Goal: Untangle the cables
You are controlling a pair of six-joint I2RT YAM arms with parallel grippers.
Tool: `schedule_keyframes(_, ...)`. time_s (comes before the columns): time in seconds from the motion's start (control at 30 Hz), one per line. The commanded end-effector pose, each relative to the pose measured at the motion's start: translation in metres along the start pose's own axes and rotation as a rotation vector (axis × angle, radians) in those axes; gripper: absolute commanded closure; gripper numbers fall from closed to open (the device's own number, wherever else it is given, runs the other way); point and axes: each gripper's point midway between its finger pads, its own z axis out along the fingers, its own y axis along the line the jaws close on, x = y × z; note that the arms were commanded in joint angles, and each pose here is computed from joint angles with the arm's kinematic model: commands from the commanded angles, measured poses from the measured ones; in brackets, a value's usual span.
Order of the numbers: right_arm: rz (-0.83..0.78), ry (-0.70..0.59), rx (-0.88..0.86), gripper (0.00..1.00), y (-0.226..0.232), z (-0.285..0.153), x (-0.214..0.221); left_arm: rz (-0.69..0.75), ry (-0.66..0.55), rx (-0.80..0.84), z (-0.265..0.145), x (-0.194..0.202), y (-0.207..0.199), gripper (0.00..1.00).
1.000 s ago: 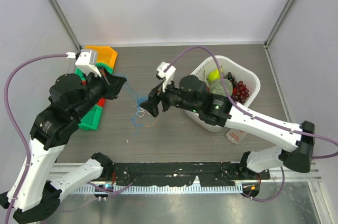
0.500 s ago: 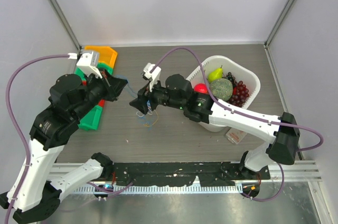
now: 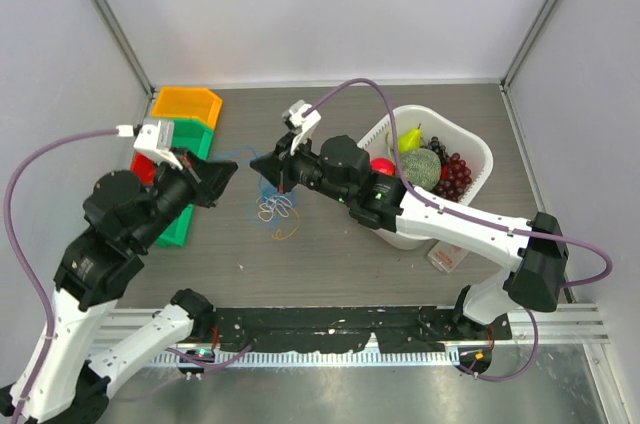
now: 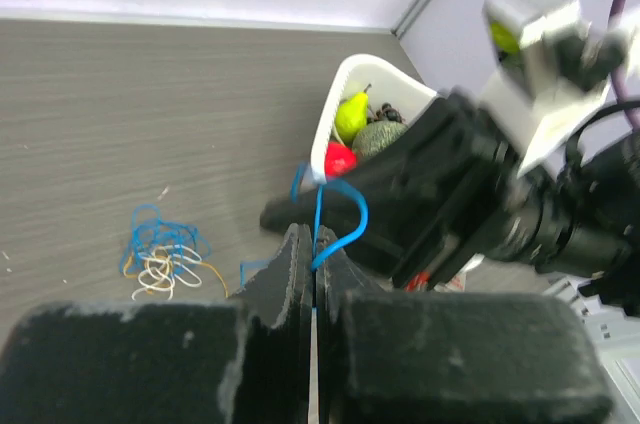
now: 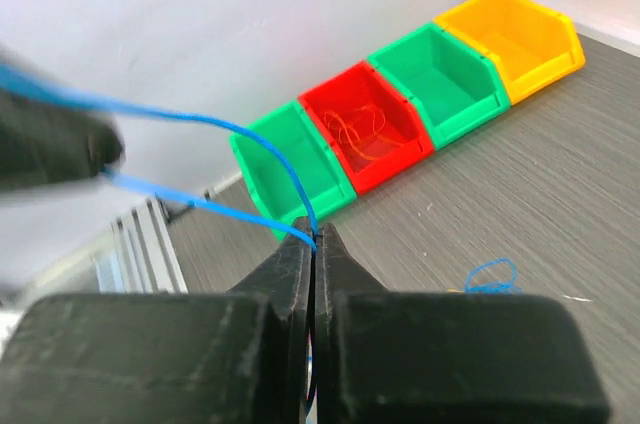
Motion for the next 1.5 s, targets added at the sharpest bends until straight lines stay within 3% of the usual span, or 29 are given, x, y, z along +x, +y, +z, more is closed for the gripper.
schedule_keyframes(0.0, 0.250, -0.234, 0.260, 0.99, -0.049, -0.002, -0.051, -0.126, -0.191, 0.138, -0.017, -0.010, -0.014, 1.00)
schedule_keyframes(0.2, 0.416, -0.450, 0.205, 0.99, -0.051, -0.008, -0.101, -0.296, -0.120, 0.168, 0.002, 0.036, -0.009, 1.00)
schedule_keyframes(0.37, 0.337, -0.501, 0.075, 0.99, -0.042, -0.013, -0.130, -0.346, -0.092, 0.162, 0.009, 0.061, -0.001, 1.00)
schedule_keyframes(0.4, 0.311, -0.470, 0.018, 0.99, -0.034, -0.011, -0.126, -0.350, -0.079, 0.165, 0.010, 0.064, -0.001, 0.95)
schedule_keyframes(0.47, 0.211, -0.425, -0.037, 0.99, -0.034, -0.011, -0.116, -0.330, -0.045, 0.173, 0.009, 0.071, -0.003, 0.58)
schedule_keyframes(0.53, 0.104, -0.363, -0.020, 1.00, -0.040, -0.011, -0.103, -0.286, -0.015, 0.176, 0.003, 0.075, -0.003, 0.34)
schedule_keyframes(0.57, 0.037, -0.331, -0.019, 0.99, -0.044, -0.013, -0.097, -0.254, 0.009, 0.174, -0.002, 0.079, -0.002, 0.27)
schedule_keyframes(0.63, -0.057, -0.225, -0.065, 0.99, -0.040, -0.014, -0.076, -0.172, 0.030, 0.189, -0.014, 0.077, -0.004, 0.01)
schedule_keyframes(0.83, -0.234, -0.045, -0.139, 0.99, -0.034, -0.031, -0.036, -0.051, 0.025, 0.164, -0.034, 0.042, -0.011, 0.00)
schedule_keyframes(0.93, -0.296, -0.016, -0.163, 0.99, -0.031, -0.040, -0.030, -0.061, 0.071, 0.088, -0.021, 0.025, -0.011, 0.14)
schedule_keyframes(1.03, -0.311, 0.008, -0.193, 0.99, -0.027, -0.046, -0.021, -0.092, 0.133, 0.108, -0.006, 0.018, -0.025, 0.17)
schedule_keyframes(1.17, -0.313, 0.010, -0.220, 0.99, -0.022, -0.052, -0.021, -0.117, 0.274, 0.153, 0.018, 0.035, -0.039, 0.21)
schedule_keyframes(1.4, -0.315, 0.032, -0.262, 0.99, -0.014, -0.054, -0.016, -0.158, 0.342, 0.196, 0.044, 0.047, -0.047, 0.39)
schedule_keyframes(1.47, -0.314, 0.037, -0.266, 1.00, -0.012, -0.054, -0.014, -0.179, 0.357, 0.207, 0.048, 0.049, -0.047, 0.48)
